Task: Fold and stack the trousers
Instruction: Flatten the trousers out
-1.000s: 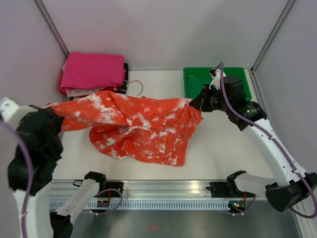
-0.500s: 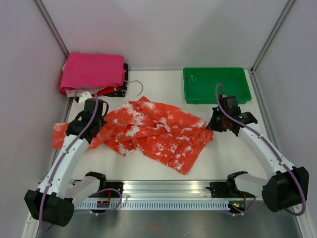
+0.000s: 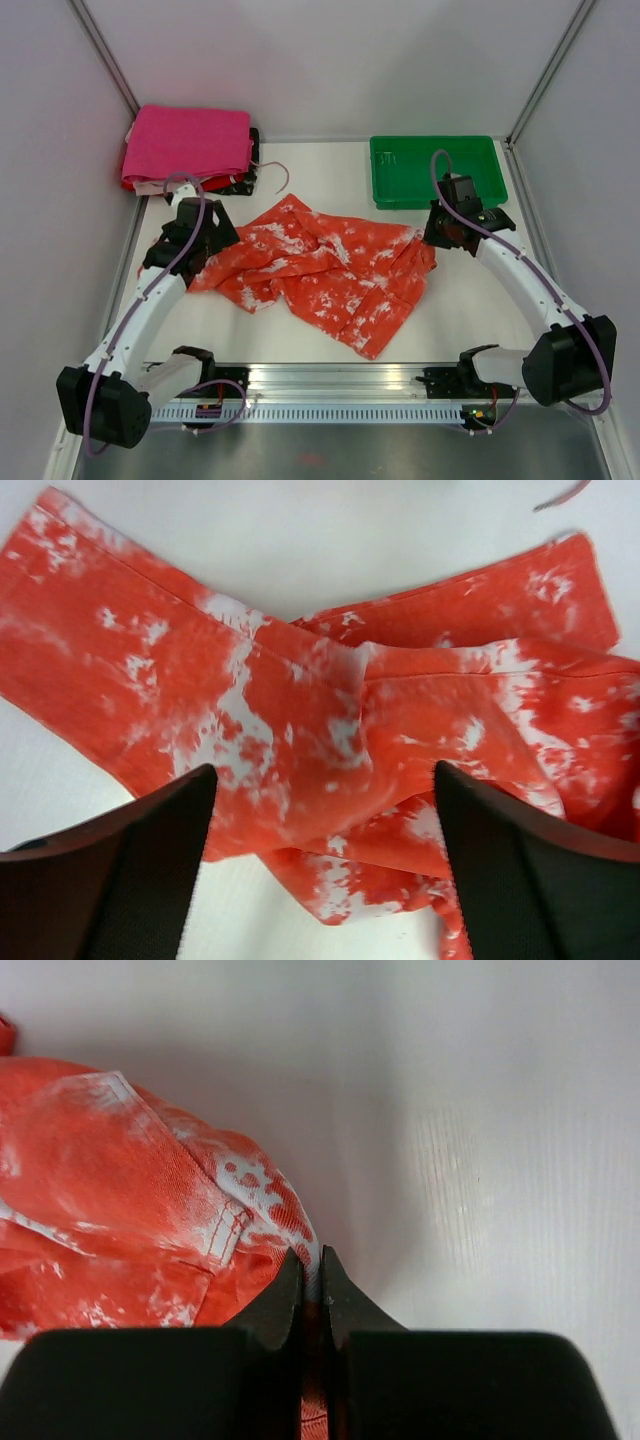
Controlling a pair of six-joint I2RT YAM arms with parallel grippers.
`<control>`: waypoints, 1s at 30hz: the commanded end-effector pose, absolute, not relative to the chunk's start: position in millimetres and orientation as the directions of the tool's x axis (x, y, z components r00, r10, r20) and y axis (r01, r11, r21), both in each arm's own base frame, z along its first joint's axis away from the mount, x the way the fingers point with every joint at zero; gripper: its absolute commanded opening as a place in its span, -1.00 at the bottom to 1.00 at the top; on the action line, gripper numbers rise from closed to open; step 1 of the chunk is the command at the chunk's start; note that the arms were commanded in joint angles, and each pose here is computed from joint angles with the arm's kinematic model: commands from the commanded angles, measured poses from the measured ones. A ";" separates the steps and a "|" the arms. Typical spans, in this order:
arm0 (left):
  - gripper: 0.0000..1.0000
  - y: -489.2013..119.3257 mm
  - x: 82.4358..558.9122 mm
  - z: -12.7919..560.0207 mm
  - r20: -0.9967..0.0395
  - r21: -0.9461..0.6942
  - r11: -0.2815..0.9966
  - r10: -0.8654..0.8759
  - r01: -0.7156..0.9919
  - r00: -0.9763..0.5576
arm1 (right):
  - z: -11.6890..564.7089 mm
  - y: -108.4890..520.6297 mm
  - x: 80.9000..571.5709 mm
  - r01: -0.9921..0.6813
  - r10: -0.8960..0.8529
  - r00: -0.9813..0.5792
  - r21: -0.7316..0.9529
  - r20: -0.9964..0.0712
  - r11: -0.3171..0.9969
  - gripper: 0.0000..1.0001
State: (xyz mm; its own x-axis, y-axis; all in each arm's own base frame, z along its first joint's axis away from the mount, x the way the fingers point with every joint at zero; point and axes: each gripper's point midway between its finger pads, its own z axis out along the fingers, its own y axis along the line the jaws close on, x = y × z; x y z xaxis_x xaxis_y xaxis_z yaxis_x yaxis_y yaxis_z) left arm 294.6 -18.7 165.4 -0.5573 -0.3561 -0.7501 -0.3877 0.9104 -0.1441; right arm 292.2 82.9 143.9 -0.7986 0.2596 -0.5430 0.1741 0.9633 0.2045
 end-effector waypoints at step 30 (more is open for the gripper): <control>0.99 -63.0 390.9 106.9 -0.533 -0.382 0.860 -0.504 -0.339 -0.679 | 135.0 100.2 261.9 0.073 0.258 -0.802 0.342 -0.538 0.937 -1.00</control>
